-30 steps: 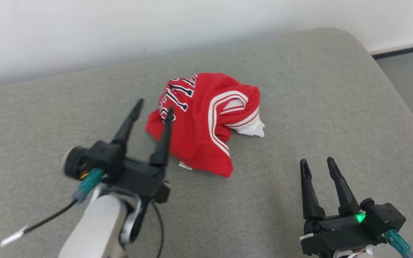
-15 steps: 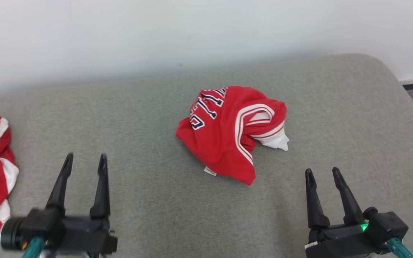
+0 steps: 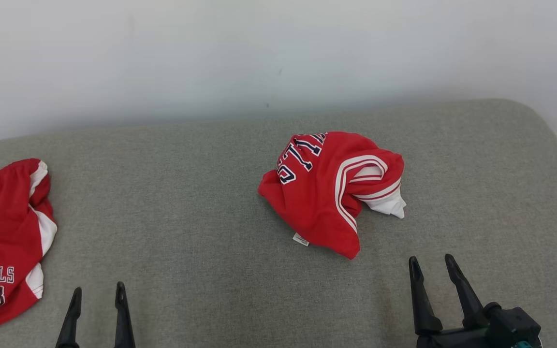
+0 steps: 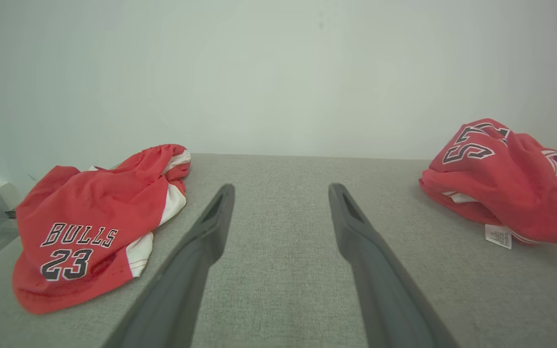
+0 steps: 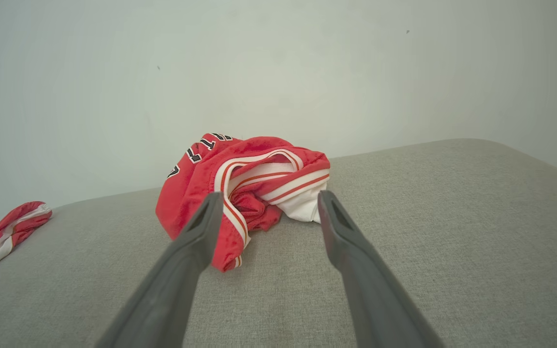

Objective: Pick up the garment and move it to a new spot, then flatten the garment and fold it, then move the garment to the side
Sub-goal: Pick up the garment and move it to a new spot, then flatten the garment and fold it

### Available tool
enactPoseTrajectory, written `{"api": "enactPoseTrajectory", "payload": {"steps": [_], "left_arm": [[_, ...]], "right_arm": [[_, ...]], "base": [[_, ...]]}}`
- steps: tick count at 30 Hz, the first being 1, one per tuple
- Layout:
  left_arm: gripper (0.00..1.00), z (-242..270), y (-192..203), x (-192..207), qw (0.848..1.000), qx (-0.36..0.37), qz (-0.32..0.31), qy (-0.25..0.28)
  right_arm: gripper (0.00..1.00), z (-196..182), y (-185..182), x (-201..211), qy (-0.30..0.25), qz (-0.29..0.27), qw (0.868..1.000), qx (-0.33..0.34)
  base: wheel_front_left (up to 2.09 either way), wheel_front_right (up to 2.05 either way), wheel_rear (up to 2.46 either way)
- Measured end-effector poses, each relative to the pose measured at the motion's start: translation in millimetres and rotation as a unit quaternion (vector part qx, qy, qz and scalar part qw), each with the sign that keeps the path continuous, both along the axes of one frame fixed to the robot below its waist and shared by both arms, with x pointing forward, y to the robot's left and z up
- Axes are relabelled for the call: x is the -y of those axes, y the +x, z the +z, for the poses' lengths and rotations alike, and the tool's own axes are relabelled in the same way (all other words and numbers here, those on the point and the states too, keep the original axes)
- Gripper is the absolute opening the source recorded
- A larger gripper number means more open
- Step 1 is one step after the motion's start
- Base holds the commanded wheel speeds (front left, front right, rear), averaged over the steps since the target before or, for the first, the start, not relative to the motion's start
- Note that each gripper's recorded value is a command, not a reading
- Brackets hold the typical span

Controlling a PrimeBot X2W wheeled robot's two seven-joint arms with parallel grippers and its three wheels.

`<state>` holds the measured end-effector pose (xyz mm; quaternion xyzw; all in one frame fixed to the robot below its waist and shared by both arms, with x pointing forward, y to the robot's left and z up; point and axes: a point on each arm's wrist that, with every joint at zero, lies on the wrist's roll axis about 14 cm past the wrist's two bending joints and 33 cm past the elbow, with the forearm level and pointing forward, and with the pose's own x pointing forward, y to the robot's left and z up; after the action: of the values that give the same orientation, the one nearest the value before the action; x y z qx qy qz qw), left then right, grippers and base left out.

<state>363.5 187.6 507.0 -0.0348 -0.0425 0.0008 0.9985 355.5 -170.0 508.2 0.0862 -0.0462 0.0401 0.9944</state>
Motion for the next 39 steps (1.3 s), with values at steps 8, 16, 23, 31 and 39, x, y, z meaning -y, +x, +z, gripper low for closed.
{"api": "enactPoseTrajectory", "payload": {"steps": [8,16,23,31,39], "left_arm": [[1.0,-3.9,-9.4,-0.2,1.0,-0.005,-0.001,0.011],[1.0,-8.1,-12.2,2.3,1.0,-0.011,-0.015,0.006],[1.0,-8.5,-13.5,-0.2,1.0,-0.012,-0.012,0.008],[1.0,-8.5,-14.4,-2.5,1.0,-0.012,-0.007,0.011],[1.0,-9.5,-14.6,-2.4,1.0,-0.014,-0.004,0.012]], "right_arm": [[1.0,-9.7,-7.7,-0.2,-0.007,0.001,1.0,-0.015],[1.0,-12.9,-11.4,0.0,-0.007,0.0,1.0,-0.02],[1.0,-14.1,-11.1,-1.6,-0.007,0.003,1.0,-0.022],[1.0,-14.9,-11.1,-2.6,-0.007,0.005,1.0,-0.023],[1.0,-15.8,-11.1,-2.6,-0.007,0.005,1.0,-0.024]], "base": [[0.0,0.0,0.0],[0.0,0.0,0.0],[0.0,0.0,0.0],[0.0,0.0,0.0],[0.0,0.0,0.0]]}}
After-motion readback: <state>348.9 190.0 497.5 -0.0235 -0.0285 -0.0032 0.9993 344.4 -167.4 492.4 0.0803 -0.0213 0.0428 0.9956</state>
